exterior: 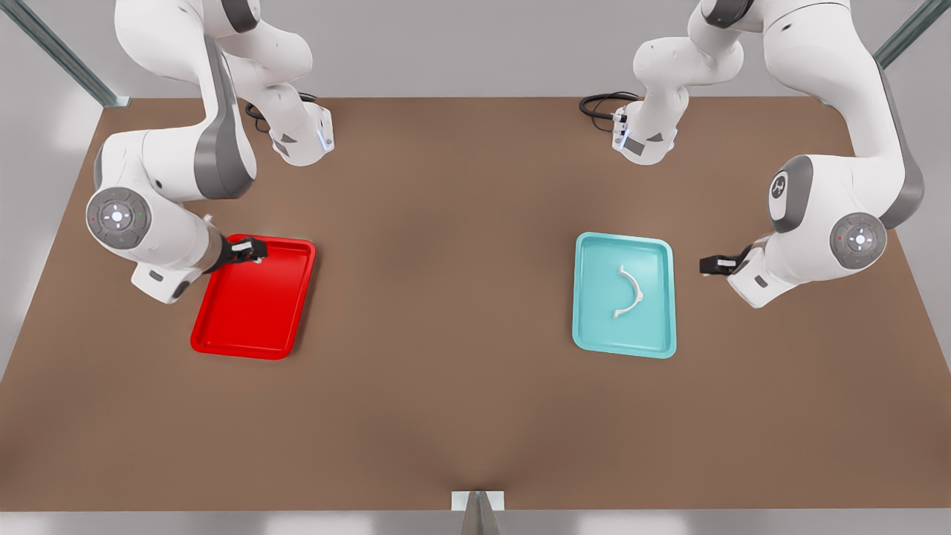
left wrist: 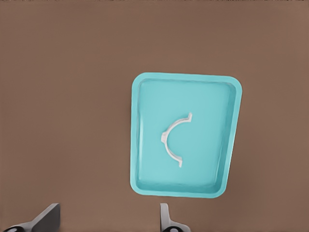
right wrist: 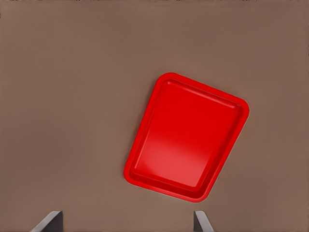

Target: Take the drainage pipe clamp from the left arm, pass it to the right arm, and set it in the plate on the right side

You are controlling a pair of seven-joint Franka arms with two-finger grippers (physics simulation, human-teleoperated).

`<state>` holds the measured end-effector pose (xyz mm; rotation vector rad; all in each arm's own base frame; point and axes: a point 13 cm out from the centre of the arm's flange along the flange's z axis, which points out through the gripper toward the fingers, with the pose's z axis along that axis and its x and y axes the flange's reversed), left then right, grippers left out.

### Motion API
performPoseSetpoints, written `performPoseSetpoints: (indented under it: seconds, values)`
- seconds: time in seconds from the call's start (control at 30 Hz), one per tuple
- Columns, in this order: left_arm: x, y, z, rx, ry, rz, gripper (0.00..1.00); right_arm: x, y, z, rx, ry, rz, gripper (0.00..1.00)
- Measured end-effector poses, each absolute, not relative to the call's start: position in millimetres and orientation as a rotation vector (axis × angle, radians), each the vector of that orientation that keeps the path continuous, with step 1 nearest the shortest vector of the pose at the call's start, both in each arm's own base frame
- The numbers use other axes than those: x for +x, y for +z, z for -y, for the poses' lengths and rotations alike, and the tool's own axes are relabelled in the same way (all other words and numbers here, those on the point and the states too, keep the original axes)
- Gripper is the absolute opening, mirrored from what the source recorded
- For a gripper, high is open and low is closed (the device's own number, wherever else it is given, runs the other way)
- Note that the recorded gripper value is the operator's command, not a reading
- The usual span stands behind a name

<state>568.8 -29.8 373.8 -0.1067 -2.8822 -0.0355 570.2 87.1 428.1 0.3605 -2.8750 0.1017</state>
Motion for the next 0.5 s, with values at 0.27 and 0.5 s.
performPoseSetpoints:
  seconds: [0.27, 0.5]
  values:
    - [518.5, 194.6, 80.8, -0.216, 0.059, 2.681, 1.0, 584.0, 430.4, -56.2, 0.301, 0.086, 2.92, 1.0]
    - [504.1, 83.0, 91.7, -0.372, 0.118, 2.791, 1.0, 586.5, 428.2, -56.4, 0.313, 0.082, 2.923, 1.0]
